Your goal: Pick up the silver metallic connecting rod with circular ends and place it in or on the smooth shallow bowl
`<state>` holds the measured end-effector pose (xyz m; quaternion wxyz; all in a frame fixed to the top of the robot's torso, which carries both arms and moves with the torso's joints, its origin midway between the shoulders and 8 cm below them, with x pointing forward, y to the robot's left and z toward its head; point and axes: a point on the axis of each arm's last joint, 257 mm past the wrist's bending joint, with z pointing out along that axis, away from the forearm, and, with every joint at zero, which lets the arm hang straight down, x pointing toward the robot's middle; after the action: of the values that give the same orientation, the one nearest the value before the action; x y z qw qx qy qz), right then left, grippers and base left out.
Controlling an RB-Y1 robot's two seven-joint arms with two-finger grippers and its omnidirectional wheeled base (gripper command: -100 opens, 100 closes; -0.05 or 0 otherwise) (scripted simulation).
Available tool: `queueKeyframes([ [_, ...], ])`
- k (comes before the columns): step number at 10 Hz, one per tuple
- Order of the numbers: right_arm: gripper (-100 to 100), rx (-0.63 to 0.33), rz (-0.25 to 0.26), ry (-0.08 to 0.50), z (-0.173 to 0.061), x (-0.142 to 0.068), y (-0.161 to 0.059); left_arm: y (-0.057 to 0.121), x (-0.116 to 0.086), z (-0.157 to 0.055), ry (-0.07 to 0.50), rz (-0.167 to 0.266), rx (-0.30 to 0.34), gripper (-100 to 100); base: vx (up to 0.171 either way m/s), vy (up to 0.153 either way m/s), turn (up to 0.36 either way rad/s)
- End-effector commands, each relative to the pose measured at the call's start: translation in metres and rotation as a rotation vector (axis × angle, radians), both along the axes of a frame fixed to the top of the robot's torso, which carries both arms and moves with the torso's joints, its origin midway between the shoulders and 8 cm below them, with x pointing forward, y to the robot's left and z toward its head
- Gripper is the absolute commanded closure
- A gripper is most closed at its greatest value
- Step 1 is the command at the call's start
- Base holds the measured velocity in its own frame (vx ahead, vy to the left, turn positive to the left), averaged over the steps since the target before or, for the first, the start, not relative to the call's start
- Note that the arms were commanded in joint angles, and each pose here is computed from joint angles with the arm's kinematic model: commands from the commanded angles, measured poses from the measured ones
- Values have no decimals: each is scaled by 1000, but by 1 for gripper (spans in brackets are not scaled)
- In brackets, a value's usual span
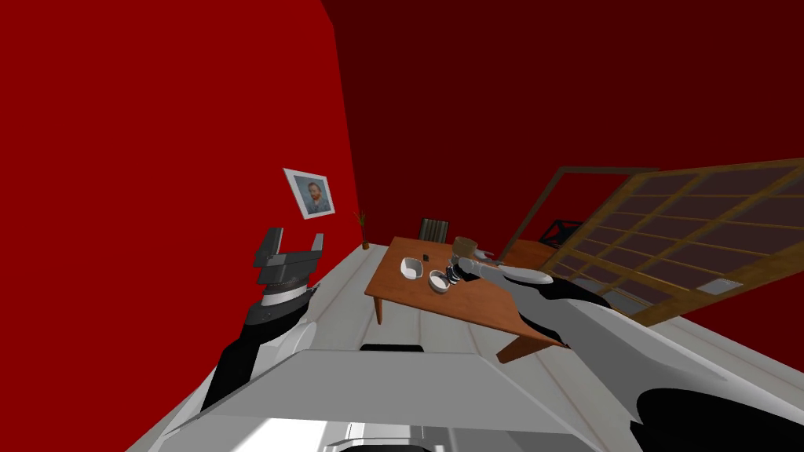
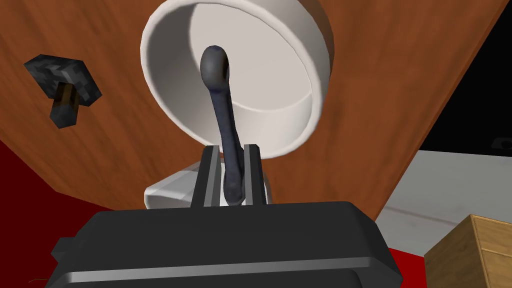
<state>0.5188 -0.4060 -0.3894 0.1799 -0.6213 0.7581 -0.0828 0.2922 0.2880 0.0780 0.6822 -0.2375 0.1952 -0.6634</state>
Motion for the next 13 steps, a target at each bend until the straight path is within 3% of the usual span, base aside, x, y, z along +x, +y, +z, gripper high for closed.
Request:
queueKeyframes([
  [1, 100, 8, -8, 27, 2, -6, -2, 0, 0, 0, 0, 0, 0, 0, 90, 35, 65],
  [4, 100, 7, -12, 41, 6, -8, -6, 0, 0, 0, 0, 0, 0, 0, 73, 18, 53],
  [5, -100, 8, -13, 43, 7, -8, -6, 0, 0, 0, 0, 0, 0, 0, 8, 2, 0],
  [9, -100, 8, -13, 42, 7, -8, -6, 0, 0, 0, 0, 0, 0, 0, 0, 0, 0],
  [10, 0, 8, -13, 42, 7, -8, -6, 0, 0, 0, 0, 0, 0, 0, 0, 0, 0],
  [11, -100, 7, -9, 40, 25, -1, -8, 0, 0, 0, 0, 0, 0, 0, -16, 15, -18],
  [13, -100, 4, -12, 38, 31, 2, -11, 0, 0, 0, 0, 0, 0, 0, -29, 19, -13],
])
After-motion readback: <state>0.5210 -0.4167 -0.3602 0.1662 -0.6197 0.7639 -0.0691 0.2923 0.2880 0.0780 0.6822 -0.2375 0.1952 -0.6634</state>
